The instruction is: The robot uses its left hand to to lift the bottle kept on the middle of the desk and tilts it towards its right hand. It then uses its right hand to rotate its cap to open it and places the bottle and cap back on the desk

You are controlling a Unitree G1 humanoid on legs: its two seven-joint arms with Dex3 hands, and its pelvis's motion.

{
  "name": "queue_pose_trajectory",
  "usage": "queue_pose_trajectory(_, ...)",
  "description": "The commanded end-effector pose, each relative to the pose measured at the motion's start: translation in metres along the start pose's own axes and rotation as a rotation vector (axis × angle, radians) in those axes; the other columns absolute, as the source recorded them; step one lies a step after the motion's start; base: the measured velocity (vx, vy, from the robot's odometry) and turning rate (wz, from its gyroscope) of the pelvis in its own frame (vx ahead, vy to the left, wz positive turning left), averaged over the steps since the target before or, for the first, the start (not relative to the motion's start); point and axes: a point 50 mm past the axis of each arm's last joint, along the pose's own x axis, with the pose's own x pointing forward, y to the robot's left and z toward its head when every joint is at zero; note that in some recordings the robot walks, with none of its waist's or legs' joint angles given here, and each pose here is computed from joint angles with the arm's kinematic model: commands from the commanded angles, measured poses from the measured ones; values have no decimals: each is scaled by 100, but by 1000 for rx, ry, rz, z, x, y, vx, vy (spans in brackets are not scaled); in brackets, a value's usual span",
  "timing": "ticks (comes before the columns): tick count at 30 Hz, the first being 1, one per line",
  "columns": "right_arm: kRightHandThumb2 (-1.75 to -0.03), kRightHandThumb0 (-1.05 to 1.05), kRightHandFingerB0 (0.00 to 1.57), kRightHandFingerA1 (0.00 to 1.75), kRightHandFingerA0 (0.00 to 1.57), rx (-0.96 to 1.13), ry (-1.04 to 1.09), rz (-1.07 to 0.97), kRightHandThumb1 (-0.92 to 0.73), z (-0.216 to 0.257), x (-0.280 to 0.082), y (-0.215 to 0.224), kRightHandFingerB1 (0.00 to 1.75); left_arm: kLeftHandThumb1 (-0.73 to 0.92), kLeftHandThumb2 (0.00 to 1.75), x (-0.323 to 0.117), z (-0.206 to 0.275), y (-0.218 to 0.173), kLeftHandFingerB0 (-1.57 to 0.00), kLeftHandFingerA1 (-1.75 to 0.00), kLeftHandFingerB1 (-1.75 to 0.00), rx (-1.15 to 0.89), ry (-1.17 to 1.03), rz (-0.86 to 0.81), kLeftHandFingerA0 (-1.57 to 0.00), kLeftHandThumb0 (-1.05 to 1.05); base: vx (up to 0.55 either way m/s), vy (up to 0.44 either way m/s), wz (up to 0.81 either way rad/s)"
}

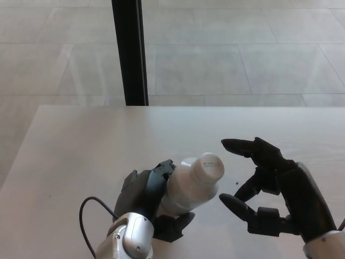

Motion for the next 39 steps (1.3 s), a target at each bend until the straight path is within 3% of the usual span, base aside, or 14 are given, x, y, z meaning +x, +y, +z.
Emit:
queue_pose_trajectory(1, -57, -54, 44, 117, 88, -21, -7, -12, -56, 3, 4, -2, 42, 65, 106, -2, -18, -7, -77, -144, -110, 24, 77, -23, -111, 9, 0, 0, 0)
queue_pose_trajectory(4, -57, -55, 45, 114, 89, -24, -19, -9, -56, 5, 5, -1, 43, 64, 111, -2, -19, -8, -81, -144, -112, 24, 66, -16, -112, 11, 0, 0, 0)
queue_pose_trajectory(6, -58, -57, 46, 114, 90, -29, -26, -13, -56, 7, 8, -1, 43, 66, 114, -1, -20, -9, -69, -175, -144, 27, 67, -15, -83, 8, 0, 0, 0)
queue_pose_trajectory(16, -58, -59, 44, 109, 88, -45, -35, 8, -58, 11, 13, 1, 41, 68, 110, 0, -23, -9, -65, -175, -122, 38, 71, 3, -79, 6, 0, 0, 0)
queue_pose_trajectory(22, -58, -62, 44, 112, 89, -51, -36, 33, -59, 11, 13, 4, 45, 70, 102, 1, -20, -8, -62, -175, -155, 34, 70, 1, -86, 1, 0, 0, 0)
queue_pose_trajectory(23, -58, -61, 45, 112, 89, -56, -32, 36, -59, 11, 13, 4, 46, 67, 103, 1, -20, -8, -82, -159, -130, 25, 71, -1, -117, 2, 0, 0, 0)
queue_pose_trajectory(24, -58, -60, 45, 113, 89, -55, -31, 39, -58, 10, 13, 4, 46, 70, 95, 1, -20, -8, -59, -175, -155, 25, 72, -1, -85, 0, 0, 0, 0)
queue_pose_trajectory(25, -59, -53, 45, 120, 91, -56, -24, 42, -60, 10, 12, 4, 47, 70, 108, 1, -19, -8, -67, -175, -144, 27, 72, 1, -79, 5, 0, 0, 0)
queue_pose_trajectory(34, -60, -51, 44, 129, 90, -90, 12, 52, -59, 5, 11, 3, 48, 66, 114, 1, -20, -9, -69, -175, -138, 34, 53, 12, -77, 7, 0, 0, 0)
queue_pose_trajectory(35, -59, -47, 46, 130, 92, -92, 10, 53, -60, 5, 11, 4, 47, 69, 111, 1, -19, -9, -66, -172, -121, 40, 48, 20, -71, 7, 0, 0, 0)
queue_pose_trajectory(36, -60, -46, 47, 131, 92, -86, 16, 54, -61, 6, 11, 4, 47, 65, 122, 1, -19, -9, -77, -109, -93, 45, 45, 20, -96, 4, 0, 0, 0)
queue_pose_trajectory(37, -60, -45, 47, 130, 93, -85, 16, 57, -62, 6, 12, 5, 48, 64, 122, 1, -19, -10, -77, -109, -93, 40, 46, 23, -96, 4, 0, 0, 0)
queue_pose_trajectory(38, -59, -43, 48, 129, 93, -72, 19, 58, -62, 6, 12, 5, 48, 70, 111, 1, -19, -11, -64, -174, -130, 32, 50, 19, -69, 7, 0, 0, 0)
queue_pose_trajectory(39, -59, -43, 48, 129, 93, -70, 20, 58, -62, 6, 12, 5, 48, 70, 111, 1, -19, -11, -64, -174, -130, 32, 50, 18, -69, 7, 0, 0, 0)
